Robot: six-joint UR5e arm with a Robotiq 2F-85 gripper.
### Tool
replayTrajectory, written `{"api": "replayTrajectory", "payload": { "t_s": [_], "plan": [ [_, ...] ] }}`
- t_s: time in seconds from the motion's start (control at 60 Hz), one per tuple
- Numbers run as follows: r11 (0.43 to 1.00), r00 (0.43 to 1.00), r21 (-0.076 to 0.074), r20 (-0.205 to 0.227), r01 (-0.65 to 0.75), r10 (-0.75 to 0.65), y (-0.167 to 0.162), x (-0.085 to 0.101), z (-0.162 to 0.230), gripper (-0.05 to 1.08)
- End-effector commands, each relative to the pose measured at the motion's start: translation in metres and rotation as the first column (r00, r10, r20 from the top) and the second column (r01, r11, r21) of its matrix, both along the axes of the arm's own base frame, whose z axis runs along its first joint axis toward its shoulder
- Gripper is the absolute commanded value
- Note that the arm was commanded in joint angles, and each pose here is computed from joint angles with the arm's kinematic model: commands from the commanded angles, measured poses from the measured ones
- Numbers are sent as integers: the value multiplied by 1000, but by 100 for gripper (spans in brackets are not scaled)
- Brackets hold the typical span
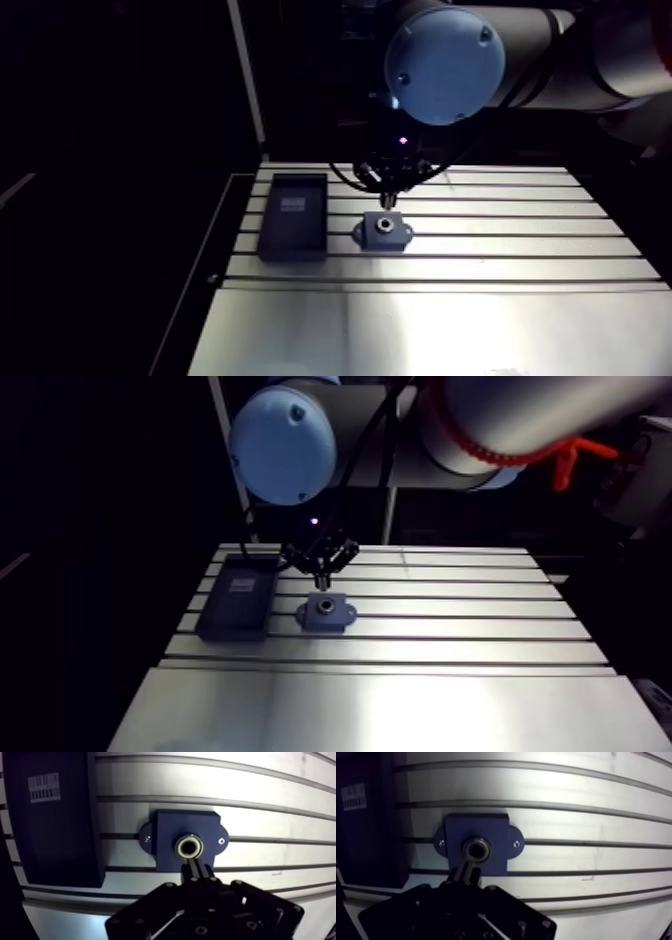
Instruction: Pick up the bearing and press it into the housing until flush.
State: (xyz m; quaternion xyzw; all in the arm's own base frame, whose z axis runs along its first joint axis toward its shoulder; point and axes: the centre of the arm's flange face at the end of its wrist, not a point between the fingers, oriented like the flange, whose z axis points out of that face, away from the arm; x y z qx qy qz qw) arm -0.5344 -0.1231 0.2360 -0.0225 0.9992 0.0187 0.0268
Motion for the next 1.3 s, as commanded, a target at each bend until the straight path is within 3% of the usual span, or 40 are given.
{"api": "replayTrajectory", "payload": {
  "t_s": [0.017, 0.2, 1.3],
  "plan": [
    [1000, 1000, -11, 14, 5, -5, 1, 1, -9, 105],
    [1000, 1000, -11, 2, 4, -4, 1, -2, -17, 105],
    [1000, 999, -10, 33, 4, -4, 4, -3, -34, 104]
  ]
}}
